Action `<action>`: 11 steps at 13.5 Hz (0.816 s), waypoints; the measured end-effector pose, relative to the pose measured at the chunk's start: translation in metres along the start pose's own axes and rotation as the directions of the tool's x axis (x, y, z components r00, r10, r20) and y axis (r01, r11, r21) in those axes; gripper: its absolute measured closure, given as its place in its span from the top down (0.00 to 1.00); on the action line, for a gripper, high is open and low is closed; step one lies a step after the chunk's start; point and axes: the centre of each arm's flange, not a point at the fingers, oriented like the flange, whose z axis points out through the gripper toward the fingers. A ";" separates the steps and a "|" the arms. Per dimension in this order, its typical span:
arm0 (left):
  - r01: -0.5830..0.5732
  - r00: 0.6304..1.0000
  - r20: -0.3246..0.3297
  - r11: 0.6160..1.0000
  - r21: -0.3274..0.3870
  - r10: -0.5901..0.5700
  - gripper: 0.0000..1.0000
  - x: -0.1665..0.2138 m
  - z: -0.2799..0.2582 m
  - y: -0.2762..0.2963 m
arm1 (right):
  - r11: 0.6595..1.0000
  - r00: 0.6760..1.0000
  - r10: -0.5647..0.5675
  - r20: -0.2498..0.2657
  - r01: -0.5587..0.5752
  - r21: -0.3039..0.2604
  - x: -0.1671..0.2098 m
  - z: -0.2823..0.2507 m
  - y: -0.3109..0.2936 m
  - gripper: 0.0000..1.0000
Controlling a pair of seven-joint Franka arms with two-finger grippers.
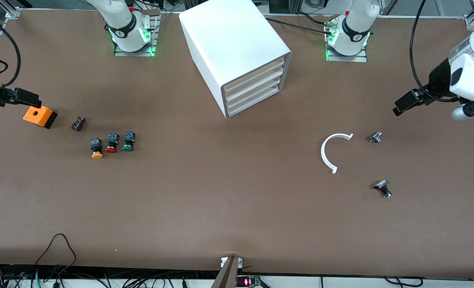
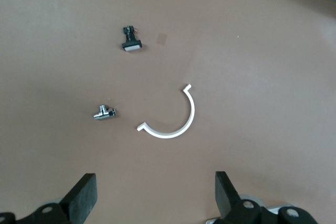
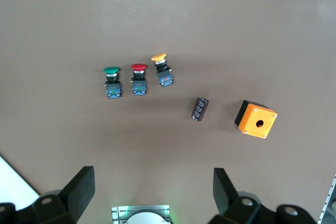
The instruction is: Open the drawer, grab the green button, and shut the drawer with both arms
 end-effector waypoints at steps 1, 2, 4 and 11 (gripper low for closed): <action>-0.032 0.999 0.008 0.999 0.004 0.032 0.99 -0.002 -0.001 0.003 | 1.000 1.000 -0.002 -0.006 0.002 0.002 -0.006 -0.005 -0.001 1.00; -0.067 0.998 0.011 0.998 0.005 0.067 0.99 -0.002 -0.002 0.003 | 1.000 1.000 -0.003 -0.011 0.003 0.003 -0.011 -0.008 -0.001 1.00; -0.138 0.990 0.013 0.990 0.006 0.138 0.99 0.003 0.000 -0.002 | 1.000 1.000 -0.002 -0.012 0.002 0.006 -0.019 -0.009 0.000 1.00; -0.254 0.967 0.006 0.967 0.030 0.254 0.99 0.009 -0.001 -0.007 | 0.999 0.999 0.038 -0.014 -0.038 0.039 -0.032 0.002 0.042 1.00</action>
